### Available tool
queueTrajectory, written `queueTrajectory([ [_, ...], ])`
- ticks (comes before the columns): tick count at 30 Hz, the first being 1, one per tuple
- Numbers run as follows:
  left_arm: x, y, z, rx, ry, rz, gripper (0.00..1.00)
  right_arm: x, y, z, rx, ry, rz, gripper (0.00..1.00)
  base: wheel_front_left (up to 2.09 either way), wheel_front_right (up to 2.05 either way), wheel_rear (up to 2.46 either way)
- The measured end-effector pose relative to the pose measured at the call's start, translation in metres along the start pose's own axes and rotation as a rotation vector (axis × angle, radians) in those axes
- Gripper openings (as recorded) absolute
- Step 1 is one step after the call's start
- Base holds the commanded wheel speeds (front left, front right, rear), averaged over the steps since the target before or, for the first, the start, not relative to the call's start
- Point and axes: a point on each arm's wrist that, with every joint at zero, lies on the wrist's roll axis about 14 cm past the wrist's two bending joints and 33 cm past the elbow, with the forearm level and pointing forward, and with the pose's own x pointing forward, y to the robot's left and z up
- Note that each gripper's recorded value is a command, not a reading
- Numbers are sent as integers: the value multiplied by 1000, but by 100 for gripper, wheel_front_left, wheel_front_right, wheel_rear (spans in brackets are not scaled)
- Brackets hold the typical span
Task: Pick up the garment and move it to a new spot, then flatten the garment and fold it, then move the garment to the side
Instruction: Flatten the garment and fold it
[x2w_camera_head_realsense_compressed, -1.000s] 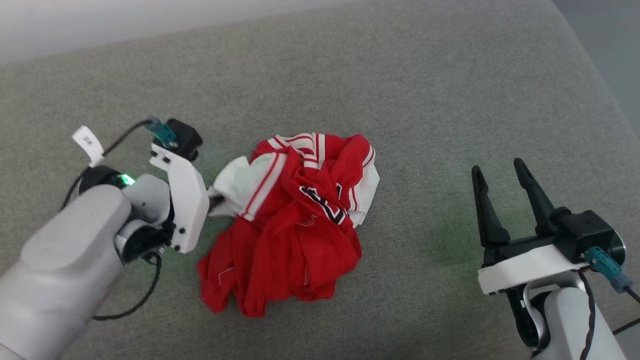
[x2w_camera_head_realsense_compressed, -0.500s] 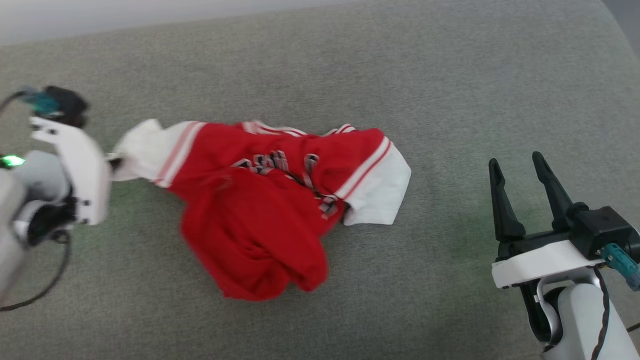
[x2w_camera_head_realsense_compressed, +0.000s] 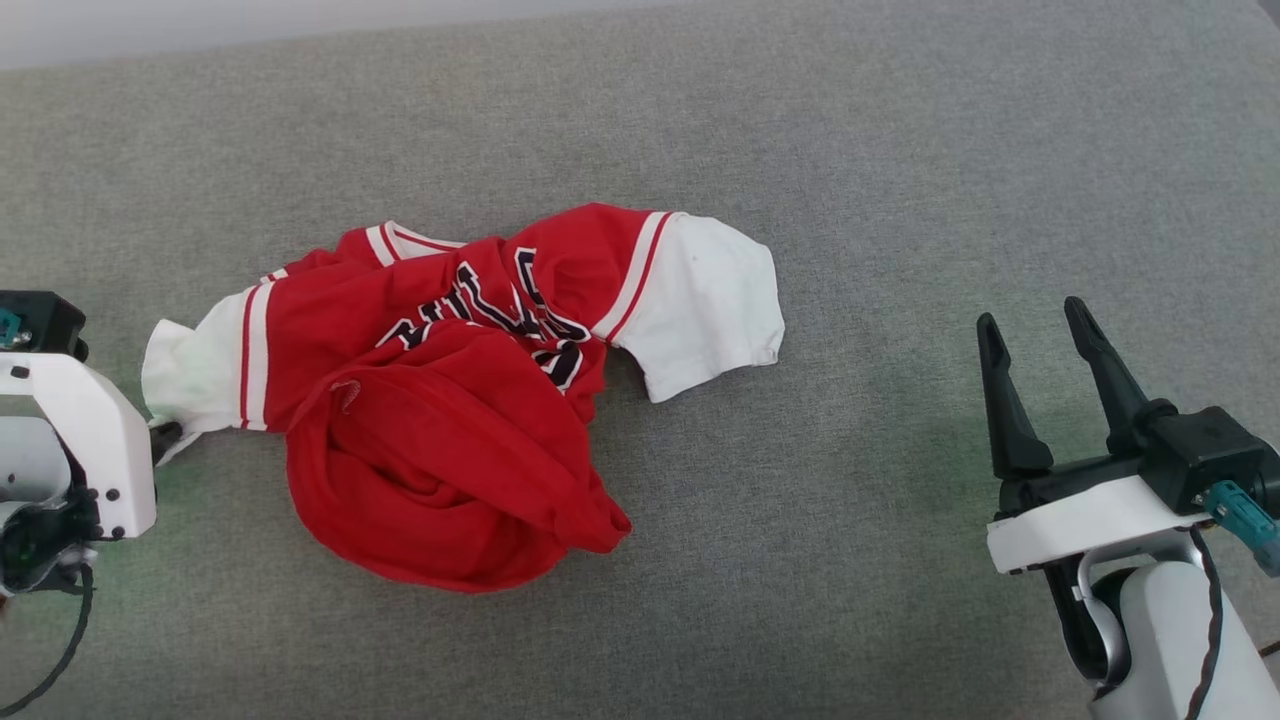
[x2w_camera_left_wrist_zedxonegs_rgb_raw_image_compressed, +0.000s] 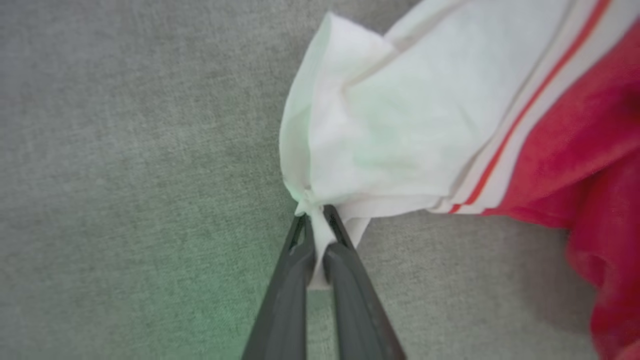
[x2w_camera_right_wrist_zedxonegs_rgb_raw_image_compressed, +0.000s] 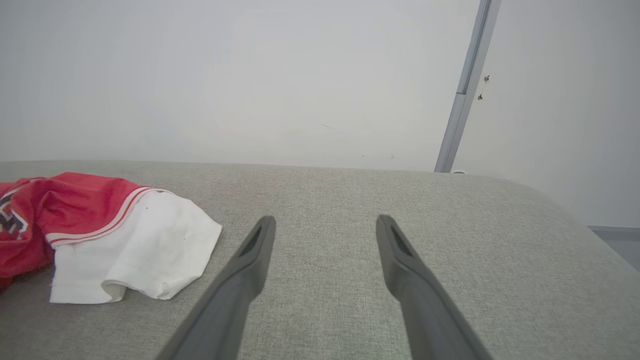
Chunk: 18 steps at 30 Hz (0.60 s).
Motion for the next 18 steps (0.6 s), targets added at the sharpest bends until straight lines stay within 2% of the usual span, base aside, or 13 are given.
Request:
queueTrajectory([
  [1, -1, -1, 1, -7, -3, 0, 100, 0, 1, 1, -2, -1, 4, 100, 0, 0, 0],
  [6, -16, -1, 5, 7, 12, 15, 100, -2, 2, 5, -11, -11, 17, 100, 0, 0, 0],
  [12, -37, -15, 51, 63, -73, 10, 100, -4, 6, 4, -14, -5, 32, 100, 0, 0, 0],
  [18, -32, -18, 58, 69, -44, 31, 100, -3, 9, 1, -16, 2, 47, 100, 0, 0, 0],
])
